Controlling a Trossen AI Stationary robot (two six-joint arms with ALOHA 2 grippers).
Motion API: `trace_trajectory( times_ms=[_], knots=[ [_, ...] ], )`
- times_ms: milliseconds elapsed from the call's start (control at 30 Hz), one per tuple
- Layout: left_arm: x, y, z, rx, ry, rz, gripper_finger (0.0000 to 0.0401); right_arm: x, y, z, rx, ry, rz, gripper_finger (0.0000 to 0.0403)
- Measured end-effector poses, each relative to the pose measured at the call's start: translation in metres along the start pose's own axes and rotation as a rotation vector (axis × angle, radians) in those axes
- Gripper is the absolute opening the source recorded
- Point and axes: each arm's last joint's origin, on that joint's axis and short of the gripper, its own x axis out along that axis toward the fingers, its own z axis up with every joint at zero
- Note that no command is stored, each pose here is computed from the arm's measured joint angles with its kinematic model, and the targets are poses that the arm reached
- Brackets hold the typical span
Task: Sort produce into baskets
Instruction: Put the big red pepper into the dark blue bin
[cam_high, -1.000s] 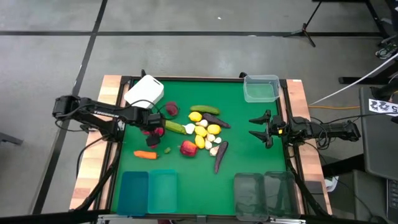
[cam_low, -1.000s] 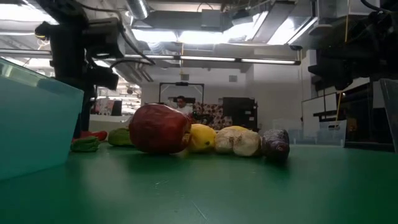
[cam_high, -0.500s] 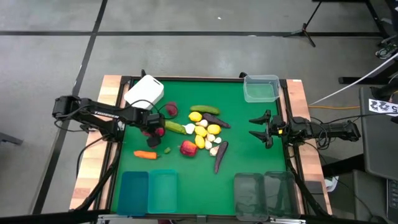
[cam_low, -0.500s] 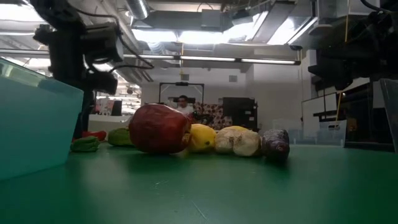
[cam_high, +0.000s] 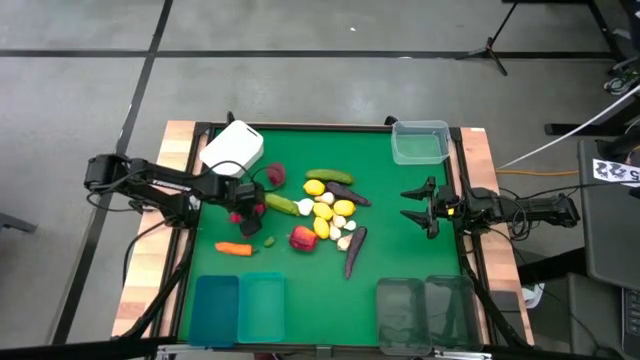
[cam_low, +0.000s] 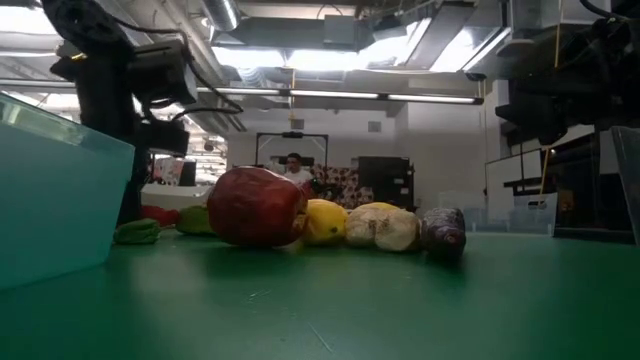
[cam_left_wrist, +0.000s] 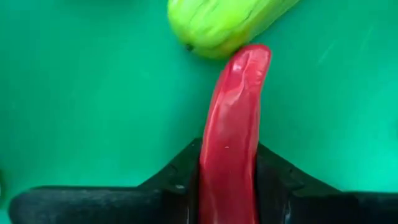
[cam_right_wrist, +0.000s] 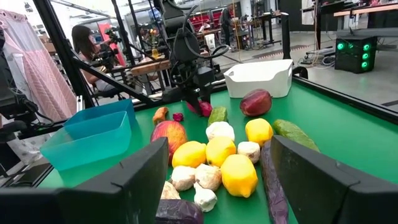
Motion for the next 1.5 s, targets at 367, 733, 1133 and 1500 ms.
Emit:
trace_trajectory(
  times_ms=[367, 733, 1133, 1500],
  knots=[
    [-0.051, -0.030, 0.055, 0.005, -0.228, -0.120, 0.0103, 0.000, 0.000, 0.000, 0.000, 0.000, 0.000, 0.0280],
    [-0.127, -0.121, 0.055, 0.218, -0.503, -0.467, 0.0111, 0.000, 0.000, 0.000, -0.001, 0.001, 0.000, 0.0280],
    [-0.143, -0.185, -0.009, -0.047, -0.500, -0.602, 0.0113, 0.000, 0.000, 0.000, -0.001, 0.001, 0.000, 0.0280],
    [-0.136, -0.207, -0.050, -0.620, -0.161, -0.718, 0.0113, 0.000, 0.000, 0.000, -0.001, 0.000, -0.008, 0.0280]
  ],
)
